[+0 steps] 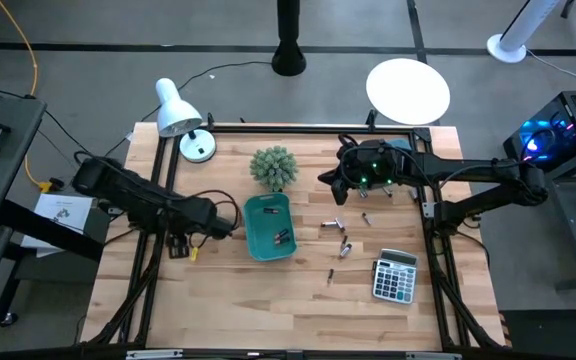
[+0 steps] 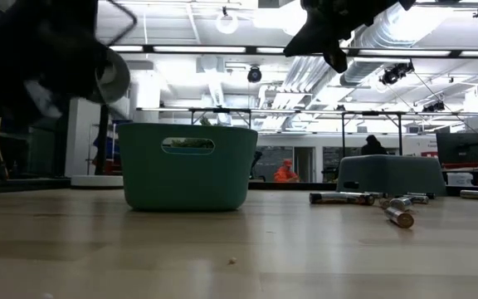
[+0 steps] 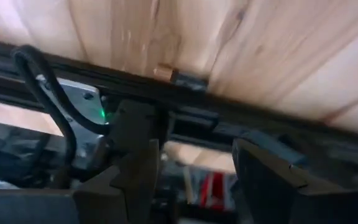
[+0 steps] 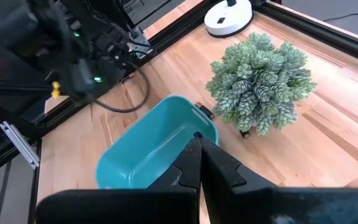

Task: Sort batteries
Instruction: Put the black battery into the green bin

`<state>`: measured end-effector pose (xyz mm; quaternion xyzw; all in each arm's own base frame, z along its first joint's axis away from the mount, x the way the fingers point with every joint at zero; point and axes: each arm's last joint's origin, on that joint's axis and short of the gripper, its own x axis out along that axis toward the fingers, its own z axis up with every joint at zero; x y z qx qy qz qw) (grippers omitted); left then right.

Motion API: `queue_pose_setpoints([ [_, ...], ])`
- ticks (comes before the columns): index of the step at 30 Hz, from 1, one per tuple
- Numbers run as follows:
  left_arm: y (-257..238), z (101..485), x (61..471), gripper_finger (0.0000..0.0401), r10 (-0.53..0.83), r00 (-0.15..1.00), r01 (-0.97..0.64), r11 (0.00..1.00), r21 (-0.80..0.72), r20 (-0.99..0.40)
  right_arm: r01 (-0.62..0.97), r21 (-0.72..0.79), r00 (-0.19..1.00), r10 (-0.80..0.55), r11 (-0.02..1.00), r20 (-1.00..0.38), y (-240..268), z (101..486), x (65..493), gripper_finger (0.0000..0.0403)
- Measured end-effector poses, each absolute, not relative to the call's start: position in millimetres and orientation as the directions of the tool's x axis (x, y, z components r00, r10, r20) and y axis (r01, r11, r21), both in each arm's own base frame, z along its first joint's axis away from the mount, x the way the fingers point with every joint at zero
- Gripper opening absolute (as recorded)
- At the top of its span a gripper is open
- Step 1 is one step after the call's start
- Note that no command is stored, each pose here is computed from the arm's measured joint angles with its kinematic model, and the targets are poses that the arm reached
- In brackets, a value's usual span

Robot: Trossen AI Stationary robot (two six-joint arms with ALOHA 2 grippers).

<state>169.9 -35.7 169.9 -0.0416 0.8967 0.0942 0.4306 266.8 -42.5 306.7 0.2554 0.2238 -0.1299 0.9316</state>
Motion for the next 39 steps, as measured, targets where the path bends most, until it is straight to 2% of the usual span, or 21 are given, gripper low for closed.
queue_pose_setpoints([
  [5,-22.5,148.8,178.1,0.0194,-0.021,-0.721,-0.101,0.992,0.076,-0.693,0.358,0.421,0.866,-0.128,0.833,-0.483,-42.5,306.7,266.8,0.0],
  [12,0.7,112.1,186.1,0.0187,-0.117,-0.843,-0.148,0.989,0.018,-0.525,0.371,0.456,0.867,-0.125,0.809,-0.483,-41.9,306.6,266.9,0.0],
  [18,11.7,85.2,185.9,0.0173,-0.143,-0.902,-0.172,0.984,0.036,-0.408,0.383,0.484,0.867,-0.125,0.787,-0.483,-41.8,306.7,267.0,0.0],
  [21,12.4,73.8,184.8,0.0166,-0.155,-0.907,-0.18,0.983,0.027,-0.392,0.386,0.49,0.867,-0.125,0.782,-0.483,-41.8,306.7,267.0,0.0],
  [30,3.0,70.0,179.2,0.0162,-0.119,-0.901,-0.156,0.986,0.056,-0.416,0.38,0.501,0.868,-0.114,0.777,-0.483,-37.2,306.7,267.6,0.0],
  [34,-3.2,74.7,183.6,0.0162,-0.163,-0.823,-0.23,0.971,0.057,-0.544,0.375,0.501,0.869,-0.107,0.78,-0.483,-35.2,306.7,267.9,0.0],
  [37,-4.3,75.5,185.4,0.0162,-0.17,-0.722,-0.265,0.963,0.041,-0.67,0.373,0.5,0.869,-0.106,0.781,-0.483,-34.0,306.6,268.2,0.0],
  [39,-5.0,77.0,176.9,0.0162,-0.173,-0.715,-0.272,0.961,0.041,-0.677,0.375,0.499,0.868,-0.107,0.781,-0.484,-34.1,306.2,268.4,0.0],
])
